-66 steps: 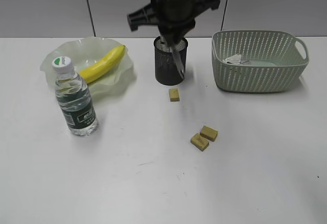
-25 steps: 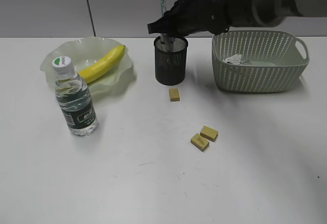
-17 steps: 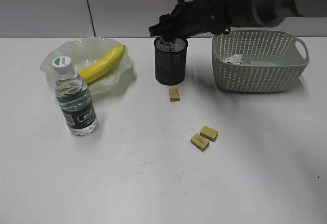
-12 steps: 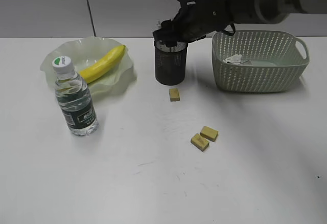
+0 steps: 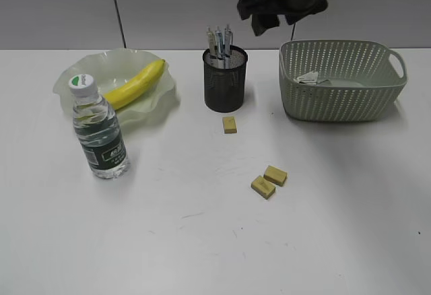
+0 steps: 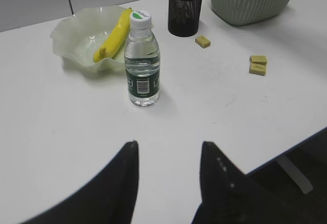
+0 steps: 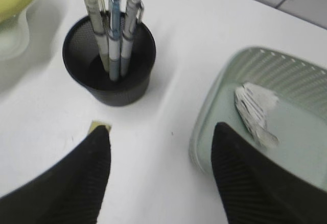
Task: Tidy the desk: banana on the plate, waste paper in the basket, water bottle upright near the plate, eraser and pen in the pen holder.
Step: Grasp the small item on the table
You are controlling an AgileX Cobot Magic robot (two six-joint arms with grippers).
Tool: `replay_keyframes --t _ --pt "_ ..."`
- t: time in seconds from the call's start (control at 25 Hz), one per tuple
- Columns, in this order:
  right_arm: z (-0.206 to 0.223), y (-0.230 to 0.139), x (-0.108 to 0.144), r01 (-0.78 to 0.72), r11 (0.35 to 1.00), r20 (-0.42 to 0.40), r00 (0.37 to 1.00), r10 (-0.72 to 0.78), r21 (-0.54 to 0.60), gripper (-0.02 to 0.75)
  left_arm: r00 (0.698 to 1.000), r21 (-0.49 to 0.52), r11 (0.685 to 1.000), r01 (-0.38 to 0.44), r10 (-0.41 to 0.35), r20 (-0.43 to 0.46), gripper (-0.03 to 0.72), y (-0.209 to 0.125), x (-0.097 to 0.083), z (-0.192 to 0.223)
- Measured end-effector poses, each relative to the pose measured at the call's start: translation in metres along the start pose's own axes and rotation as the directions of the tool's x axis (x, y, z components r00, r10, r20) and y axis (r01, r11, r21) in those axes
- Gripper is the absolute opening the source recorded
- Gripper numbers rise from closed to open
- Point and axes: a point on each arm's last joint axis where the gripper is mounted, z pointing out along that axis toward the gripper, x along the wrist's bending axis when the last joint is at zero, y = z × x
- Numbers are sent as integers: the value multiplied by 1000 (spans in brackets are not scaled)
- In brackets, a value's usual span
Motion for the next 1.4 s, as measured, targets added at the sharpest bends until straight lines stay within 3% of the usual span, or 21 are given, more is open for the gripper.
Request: replay_keyframes --t 0.16,0.28,0.44,0.72,0.96,1.4 --pt "-54 -4 -8 25 993 20 999 -28 112 491 1000 0 1000 0 0 0 300 0 0 0" --pt "-94 -11 -10 54 983 -11 999 -53 173 471 1000 0 1000 0 0 0 300 0 0 0" --pt "-145 -32 -11 68 983 -62 996 -58 173 431 1000 0 1000 0 0 -1 300 0 0 0" --pt "-218 -103 -22 67 988 -68 996 -58 137 402 1000 0 1000 -1 1 -3 300 0 0 0" --pt "-266 -178 -30 60 996 -68 996 -55 67 393 1000 -5 1000 -1 1 -2 300 0 0 0" --pt "-305 -316 -40 24 962 -65 997 -43 -271 391 1000 -12 1000 -1 1 -1 290 1 0 0"
